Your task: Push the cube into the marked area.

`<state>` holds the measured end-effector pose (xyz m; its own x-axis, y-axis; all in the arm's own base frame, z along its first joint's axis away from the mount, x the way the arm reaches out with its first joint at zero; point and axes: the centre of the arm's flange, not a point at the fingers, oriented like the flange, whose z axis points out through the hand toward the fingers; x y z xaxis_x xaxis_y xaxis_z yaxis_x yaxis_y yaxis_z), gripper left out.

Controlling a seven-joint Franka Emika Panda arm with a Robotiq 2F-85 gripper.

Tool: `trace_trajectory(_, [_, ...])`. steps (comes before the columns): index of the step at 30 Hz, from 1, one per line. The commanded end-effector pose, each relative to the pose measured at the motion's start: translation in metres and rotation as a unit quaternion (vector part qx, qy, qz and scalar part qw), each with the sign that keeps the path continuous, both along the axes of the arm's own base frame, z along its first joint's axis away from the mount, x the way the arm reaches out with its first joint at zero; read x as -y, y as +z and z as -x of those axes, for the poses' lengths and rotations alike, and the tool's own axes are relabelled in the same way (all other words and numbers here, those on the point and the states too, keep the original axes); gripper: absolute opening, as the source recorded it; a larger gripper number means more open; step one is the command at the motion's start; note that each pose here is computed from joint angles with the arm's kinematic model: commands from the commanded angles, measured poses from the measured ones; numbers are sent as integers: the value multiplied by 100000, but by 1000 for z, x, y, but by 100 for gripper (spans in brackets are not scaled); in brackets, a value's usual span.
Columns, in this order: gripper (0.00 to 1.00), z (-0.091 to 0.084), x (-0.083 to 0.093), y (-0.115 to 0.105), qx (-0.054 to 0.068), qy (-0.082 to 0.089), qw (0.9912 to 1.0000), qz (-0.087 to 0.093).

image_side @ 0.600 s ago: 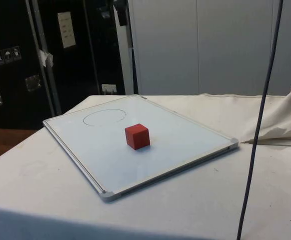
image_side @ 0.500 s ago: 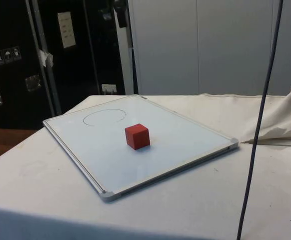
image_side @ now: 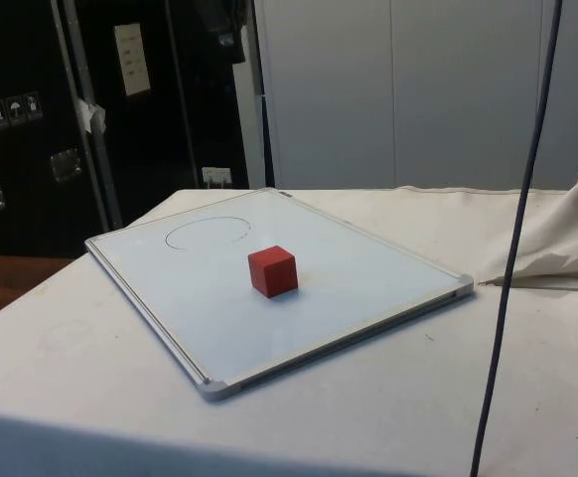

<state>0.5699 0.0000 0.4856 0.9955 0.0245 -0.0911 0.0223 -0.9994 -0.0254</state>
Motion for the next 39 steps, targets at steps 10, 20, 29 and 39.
trace_trajectory(10, [0,15,-24,-11,1565,294,99987,-349])
trace_trajectory(20, [0,33,-44,-30,3496,728,99932,-925])
trace_trajectory(29, [0,53,-58,-52,4679,1067,99879,-1047])
trace_trajectory(39, [0,78,-69,-93,5010,1845,99852,-1039])
